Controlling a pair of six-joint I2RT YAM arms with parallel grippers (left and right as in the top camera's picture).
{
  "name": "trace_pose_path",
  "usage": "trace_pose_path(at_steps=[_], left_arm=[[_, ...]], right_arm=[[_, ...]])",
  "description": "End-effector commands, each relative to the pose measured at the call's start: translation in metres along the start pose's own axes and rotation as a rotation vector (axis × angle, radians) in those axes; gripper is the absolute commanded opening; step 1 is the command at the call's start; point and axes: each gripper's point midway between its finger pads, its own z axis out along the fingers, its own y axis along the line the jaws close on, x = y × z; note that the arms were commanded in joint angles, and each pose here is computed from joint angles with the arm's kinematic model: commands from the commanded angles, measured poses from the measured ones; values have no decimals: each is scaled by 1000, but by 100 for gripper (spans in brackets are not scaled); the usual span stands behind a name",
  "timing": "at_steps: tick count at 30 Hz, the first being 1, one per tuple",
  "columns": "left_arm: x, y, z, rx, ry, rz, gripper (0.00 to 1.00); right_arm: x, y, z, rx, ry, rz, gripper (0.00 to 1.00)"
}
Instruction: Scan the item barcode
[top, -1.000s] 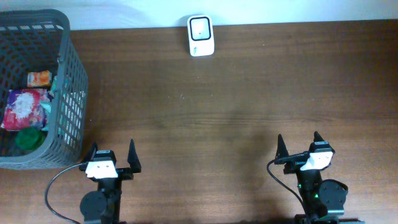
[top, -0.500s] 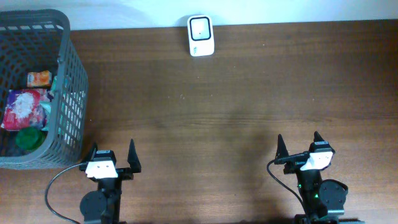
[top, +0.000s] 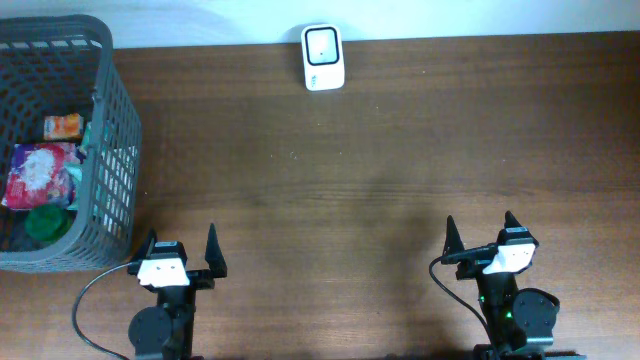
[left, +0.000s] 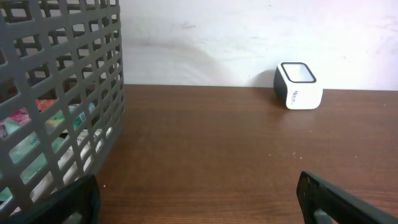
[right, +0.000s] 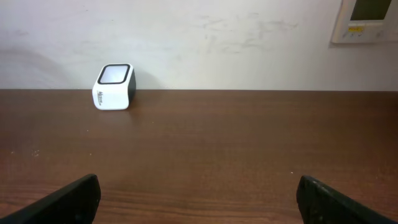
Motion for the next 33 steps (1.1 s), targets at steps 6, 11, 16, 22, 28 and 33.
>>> trace_pose_path(at_steps=[6,11,16,22,28,33], left_arm=[[2,2,0,-10,-2,-10,99],[2,2,0,-10,-2,-10,99],[2,2,0,-10,-2,-10,99],[2,2,0,-10,-2,-10,99],[-22,-49,-8,289,-97,5,99],[-137,-87,-71,504,-646,165,99]], right_arm=[[4,1,1,-4,5,4,99],[4,1,1,-4,5,4,99],[4,1,1,-4,5,4,99],[4,1,1,-4,5,4,99],[4,1,1,-4,5,4,99],[4,1,1,-4,5,4,99]])
